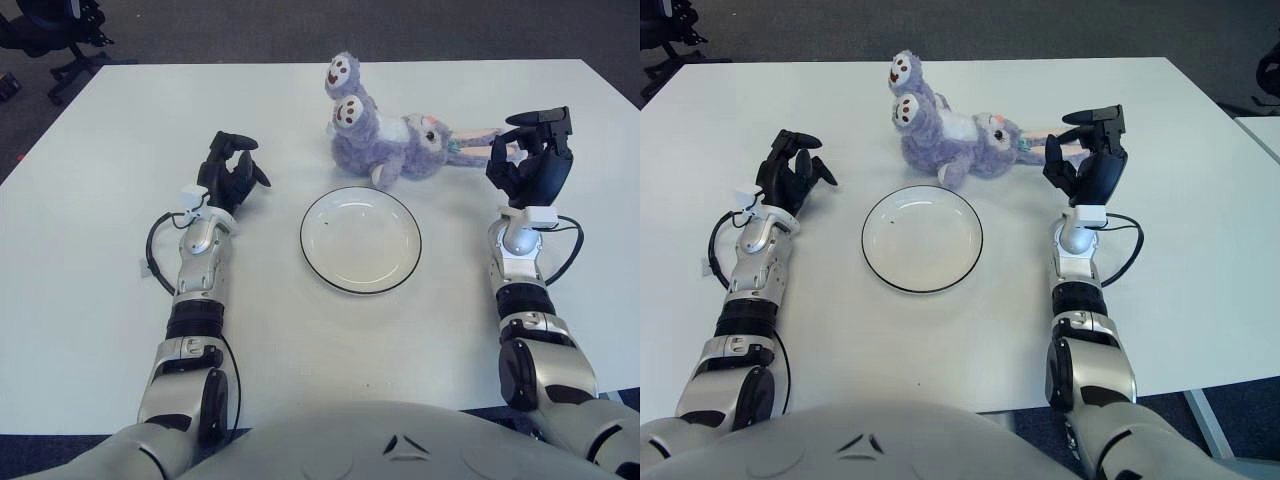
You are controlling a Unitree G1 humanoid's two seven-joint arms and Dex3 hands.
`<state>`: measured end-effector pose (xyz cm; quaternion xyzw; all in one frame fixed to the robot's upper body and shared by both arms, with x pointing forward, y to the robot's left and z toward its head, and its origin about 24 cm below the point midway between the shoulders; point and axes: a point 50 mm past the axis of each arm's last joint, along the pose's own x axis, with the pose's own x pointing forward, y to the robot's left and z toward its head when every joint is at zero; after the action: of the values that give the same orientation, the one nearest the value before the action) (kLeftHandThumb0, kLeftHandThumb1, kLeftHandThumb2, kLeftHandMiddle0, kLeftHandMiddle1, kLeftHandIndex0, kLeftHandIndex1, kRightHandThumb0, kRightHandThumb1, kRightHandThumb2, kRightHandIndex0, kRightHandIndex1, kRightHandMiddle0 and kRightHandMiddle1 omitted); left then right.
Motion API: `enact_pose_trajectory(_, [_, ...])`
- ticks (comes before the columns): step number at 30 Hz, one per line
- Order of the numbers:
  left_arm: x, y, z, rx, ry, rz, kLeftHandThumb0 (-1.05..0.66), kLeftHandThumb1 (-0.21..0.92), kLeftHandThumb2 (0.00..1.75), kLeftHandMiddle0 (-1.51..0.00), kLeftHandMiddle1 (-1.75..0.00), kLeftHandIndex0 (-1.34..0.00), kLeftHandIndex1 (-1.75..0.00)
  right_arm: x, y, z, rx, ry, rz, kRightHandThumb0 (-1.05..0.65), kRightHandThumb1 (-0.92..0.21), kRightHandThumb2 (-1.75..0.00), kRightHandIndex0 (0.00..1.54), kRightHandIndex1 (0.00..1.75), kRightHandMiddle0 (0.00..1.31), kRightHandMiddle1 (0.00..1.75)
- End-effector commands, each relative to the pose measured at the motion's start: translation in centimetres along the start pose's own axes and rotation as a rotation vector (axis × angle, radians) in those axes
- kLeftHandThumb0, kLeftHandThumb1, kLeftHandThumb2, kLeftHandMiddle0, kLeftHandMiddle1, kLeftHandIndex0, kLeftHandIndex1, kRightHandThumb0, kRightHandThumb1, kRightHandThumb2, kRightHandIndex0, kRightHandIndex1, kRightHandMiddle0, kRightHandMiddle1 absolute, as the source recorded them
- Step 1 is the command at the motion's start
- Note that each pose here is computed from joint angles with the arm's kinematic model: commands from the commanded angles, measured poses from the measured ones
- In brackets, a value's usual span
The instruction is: Put the doll into the plate.
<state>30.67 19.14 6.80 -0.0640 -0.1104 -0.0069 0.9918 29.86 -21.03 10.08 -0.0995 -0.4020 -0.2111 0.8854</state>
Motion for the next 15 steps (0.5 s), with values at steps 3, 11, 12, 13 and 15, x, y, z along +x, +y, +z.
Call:
enact_pose_trajectory(3, [-0.62,0.09,-0.71,-0.002,0.027,0.001,-0.35,0.89,0.51,-0.83,-1.75,-0.27,-1.71,-3.84,-0.88,-1.41,-0.060,0.113,0.014,0.00,-0.92,-0.33,0.41,1.54,0.32,1.40])
enact_pose_trajectory(11, [-0.64,-0.22,-0.77,-0.004,0.029,-0.002,-0.35,0.88,0.54,-0.83,-1.75,-0.26,-1.72,-3.72,-1.03,-1.78,-0.181,0.112,0.126,0.17,-0.92,-0.28,0.48,1.42,0.25,1.11])
enact_pose_trajectory(12, [-0.66,-0.27,-0.79,-0.004,0.029,-0.002,-0.35,0.87,0.55,-0.83,-1.75,-0.26,-1.72,-3.68,-1.09,-1.83,-0.204,0.110,0.143,0.04,-0.88,-0.22,0.50,1.09,0.26,0.86])
enact_pose_trajectory(13, [-0.67,-0.33,-0.81,-0.005,0.029,-0.003,-0.35,0.87,0.55,-0.83,-1.75,-0.26,-1.72,-3.52,-1.24,-1.84,-0.258,0.096,0.178,-0.04,-0.86,-0.16,0.56,0.78,0.30,0.65])
enact_pose_trajectory(15, [-0.68,-0.41,-0.83,-0.006,0.029,-0.004,-0.35,0.87,0.55,-0.83,-1.75,-0.26,-1.73,-3.15,-1.53,-1.78,-0.368,0.058,0.237,-0.28,-0.84,-0.08,0.58,0.43,0.29,0.40])
